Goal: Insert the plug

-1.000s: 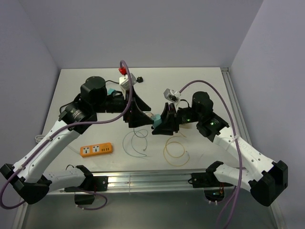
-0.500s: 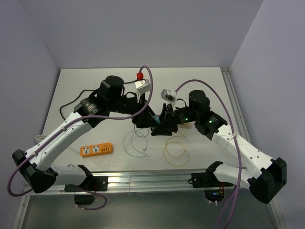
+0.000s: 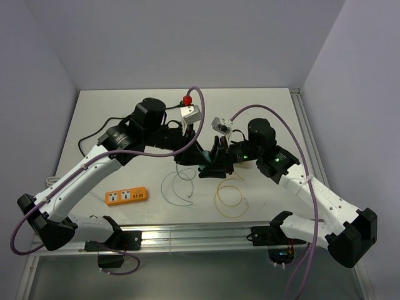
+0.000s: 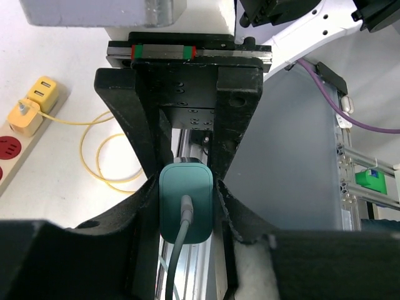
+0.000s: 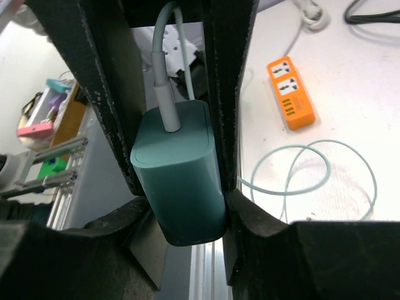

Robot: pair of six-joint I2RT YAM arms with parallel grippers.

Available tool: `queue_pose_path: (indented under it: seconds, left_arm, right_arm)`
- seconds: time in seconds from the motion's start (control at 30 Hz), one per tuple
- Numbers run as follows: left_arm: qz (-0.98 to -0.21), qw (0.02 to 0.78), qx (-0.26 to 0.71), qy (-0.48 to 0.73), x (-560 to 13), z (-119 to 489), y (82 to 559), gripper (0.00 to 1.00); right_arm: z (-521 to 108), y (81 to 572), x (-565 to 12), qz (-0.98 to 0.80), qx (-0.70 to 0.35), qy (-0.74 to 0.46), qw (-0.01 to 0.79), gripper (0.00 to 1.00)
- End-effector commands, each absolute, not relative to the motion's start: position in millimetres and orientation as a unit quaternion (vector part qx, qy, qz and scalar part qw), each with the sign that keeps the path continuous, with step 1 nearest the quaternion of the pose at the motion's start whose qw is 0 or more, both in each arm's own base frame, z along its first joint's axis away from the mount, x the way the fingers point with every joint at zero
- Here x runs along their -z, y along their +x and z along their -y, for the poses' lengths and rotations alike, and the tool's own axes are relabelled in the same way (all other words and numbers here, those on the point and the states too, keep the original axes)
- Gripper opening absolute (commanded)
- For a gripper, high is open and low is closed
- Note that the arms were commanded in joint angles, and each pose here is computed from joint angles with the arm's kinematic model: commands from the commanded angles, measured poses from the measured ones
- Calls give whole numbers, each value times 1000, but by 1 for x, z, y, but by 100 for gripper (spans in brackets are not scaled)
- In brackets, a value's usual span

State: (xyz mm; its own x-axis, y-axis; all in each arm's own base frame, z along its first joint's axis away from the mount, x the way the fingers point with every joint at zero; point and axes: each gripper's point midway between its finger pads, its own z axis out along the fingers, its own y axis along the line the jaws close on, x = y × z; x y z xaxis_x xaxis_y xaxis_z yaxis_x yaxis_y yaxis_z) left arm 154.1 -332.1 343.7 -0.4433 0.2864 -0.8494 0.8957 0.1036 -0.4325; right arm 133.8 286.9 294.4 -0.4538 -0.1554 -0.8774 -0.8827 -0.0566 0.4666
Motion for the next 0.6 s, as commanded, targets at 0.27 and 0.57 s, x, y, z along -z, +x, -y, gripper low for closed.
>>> queue_pose_path:
  seconds: [0.27, 0.57]
  left_arm:
    - [-729, 441, 358, 383, -352, 314, 239, 1]
    - [-636, 397, 304, 588, -283, 340, 257, 0]
  right_arm:
    - [-226, 214, -279, -806, -366, -166, 435, 81]
    - [-145, 218, -291, -827, -262, -7, 498, 81]
